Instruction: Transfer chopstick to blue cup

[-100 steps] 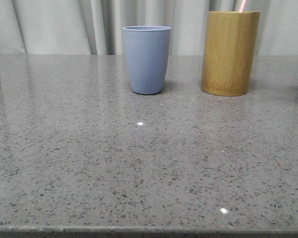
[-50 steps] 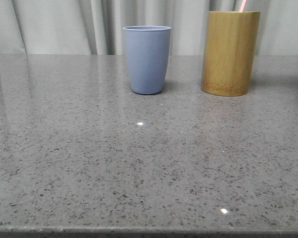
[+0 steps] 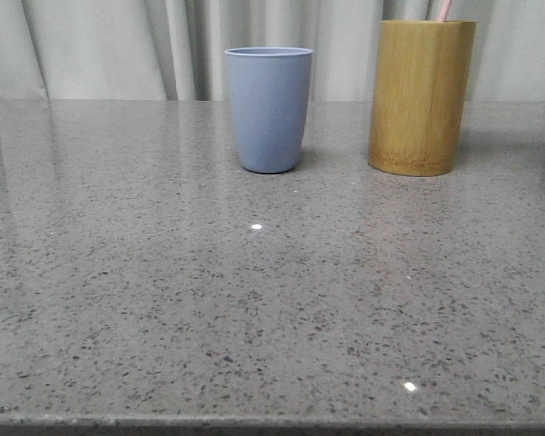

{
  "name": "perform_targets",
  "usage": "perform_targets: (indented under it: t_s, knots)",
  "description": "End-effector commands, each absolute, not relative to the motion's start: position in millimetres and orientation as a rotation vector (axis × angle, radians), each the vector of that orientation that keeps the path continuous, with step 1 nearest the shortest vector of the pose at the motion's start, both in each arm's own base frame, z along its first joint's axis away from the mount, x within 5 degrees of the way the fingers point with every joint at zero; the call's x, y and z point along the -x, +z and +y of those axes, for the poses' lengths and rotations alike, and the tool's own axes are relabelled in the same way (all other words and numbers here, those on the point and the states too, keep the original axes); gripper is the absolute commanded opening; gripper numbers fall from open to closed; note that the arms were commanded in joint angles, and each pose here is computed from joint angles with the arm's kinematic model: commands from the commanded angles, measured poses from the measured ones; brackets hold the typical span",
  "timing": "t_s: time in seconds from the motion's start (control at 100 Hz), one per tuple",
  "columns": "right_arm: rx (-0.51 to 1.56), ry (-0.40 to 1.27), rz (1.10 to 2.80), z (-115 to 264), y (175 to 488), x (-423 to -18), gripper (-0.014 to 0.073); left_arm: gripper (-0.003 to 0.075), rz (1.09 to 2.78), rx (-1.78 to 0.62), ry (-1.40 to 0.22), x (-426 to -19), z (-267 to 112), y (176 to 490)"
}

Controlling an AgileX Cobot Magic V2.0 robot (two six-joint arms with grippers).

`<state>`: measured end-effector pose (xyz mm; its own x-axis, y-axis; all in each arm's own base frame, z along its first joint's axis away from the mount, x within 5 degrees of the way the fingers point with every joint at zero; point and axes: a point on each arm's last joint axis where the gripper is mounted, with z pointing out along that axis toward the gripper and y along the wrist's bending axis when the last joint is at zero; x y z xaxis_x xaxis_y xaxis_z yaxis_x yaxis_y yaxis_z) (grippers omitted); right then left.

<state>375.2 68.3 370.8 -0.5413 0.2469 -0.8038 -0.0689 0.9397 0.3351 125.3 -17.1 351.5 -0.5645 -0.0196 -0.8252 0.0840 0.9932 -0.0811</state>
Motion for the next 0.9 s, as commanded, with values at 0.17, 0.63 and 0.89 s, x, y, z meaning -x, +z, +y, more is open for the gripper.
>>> perform_targets:
  t_s: [0.17, 0.63, 0.89]
  knots:
    - [-0.127, 0.418, 1.914, 65.5, 406.7, -371.3, 0.0365, 0.0188, 2.064, -0.034, -0.145, -127.3, -16.9, 366.1]
    - [-0.129, 0.417, 1.901, 64.9, 407.6, -372.0, -0.0018, 0.0188, 2.064, -0.034, -0.145, -127.3, -16.9, 366.1]
    - [-0.131, 0.418, 1.870, 64.3, 411.5, -371.4, -0.0033, 0.0188, 2.065, -0.035, -0.145, -127.3, -16.9, 366.0]
